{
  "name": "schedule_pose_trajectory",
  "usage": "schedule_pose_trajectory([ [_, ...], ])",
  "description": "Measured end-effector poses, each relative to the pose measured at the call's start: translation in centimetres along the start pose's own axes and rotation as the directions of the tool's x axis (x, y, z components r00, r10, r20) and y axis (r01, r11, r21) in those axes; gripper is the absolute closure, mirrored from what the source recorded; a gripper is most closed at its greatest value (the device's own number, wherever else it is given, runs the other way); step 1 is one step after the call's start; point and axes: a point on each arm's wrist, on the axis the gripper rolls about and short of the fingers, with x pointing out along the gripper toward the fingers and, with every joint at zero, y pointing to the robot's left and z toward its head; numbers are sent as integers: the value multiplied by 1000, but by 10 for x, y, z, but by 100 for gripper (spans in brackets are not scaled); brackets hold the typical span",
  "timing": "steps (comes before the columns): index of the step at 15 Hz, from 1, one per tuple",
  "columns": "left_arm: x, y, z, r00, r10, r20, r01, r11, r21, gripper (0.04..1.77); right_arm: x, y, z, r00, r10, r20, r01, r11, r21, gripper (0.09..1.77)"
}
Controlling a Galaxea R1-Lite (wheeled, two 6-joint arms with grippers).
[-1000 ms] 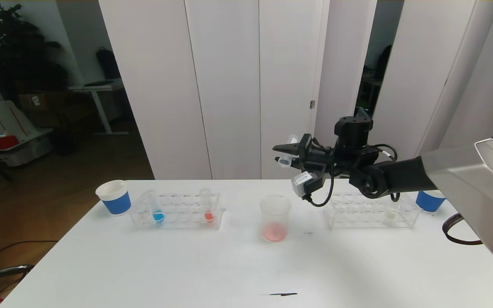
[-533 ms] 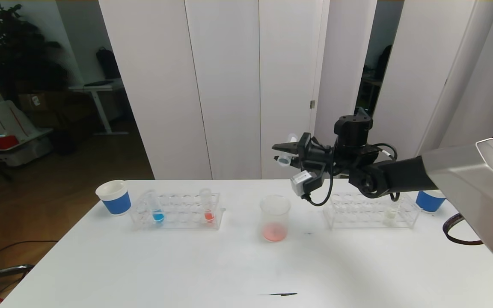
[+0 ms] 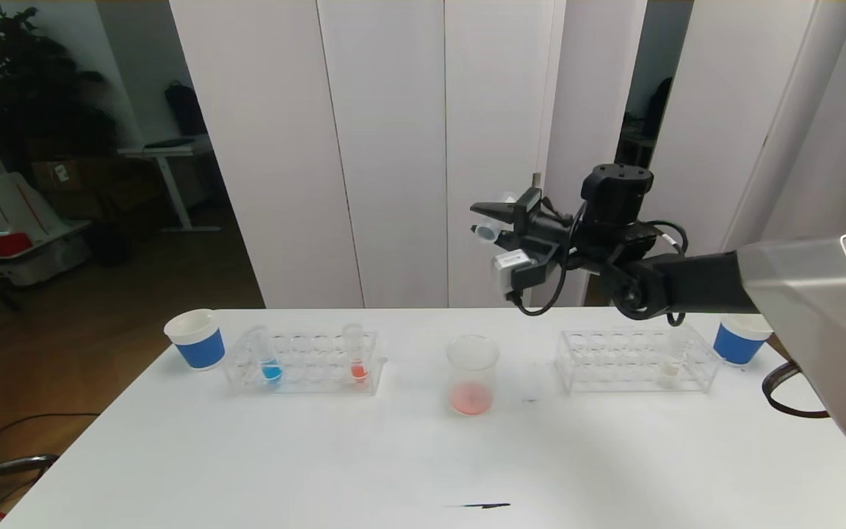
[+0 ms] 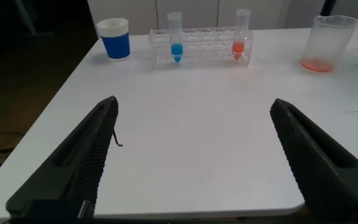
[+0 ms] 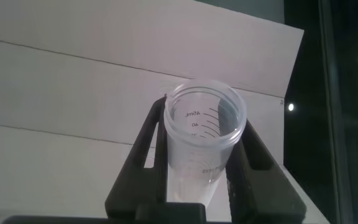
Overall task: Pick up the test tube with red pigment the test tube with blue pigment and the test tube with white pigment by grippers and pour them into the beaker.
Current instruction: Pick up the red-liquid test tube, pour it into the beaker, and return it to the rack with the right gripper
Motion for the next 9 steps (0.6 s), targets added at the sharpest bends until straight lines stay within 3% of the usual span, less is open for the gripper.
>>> schedule_pose_trajectory([
  [3,0,0,0,1000,0,0,0,1000,0,6,3,-16,2,988,-48,-146,62,994,94,126],
  [9,0,0,0,1000,0,0,0,1000,0,6,3,-24,5,927,-101,-361,221,926,307,126],
])
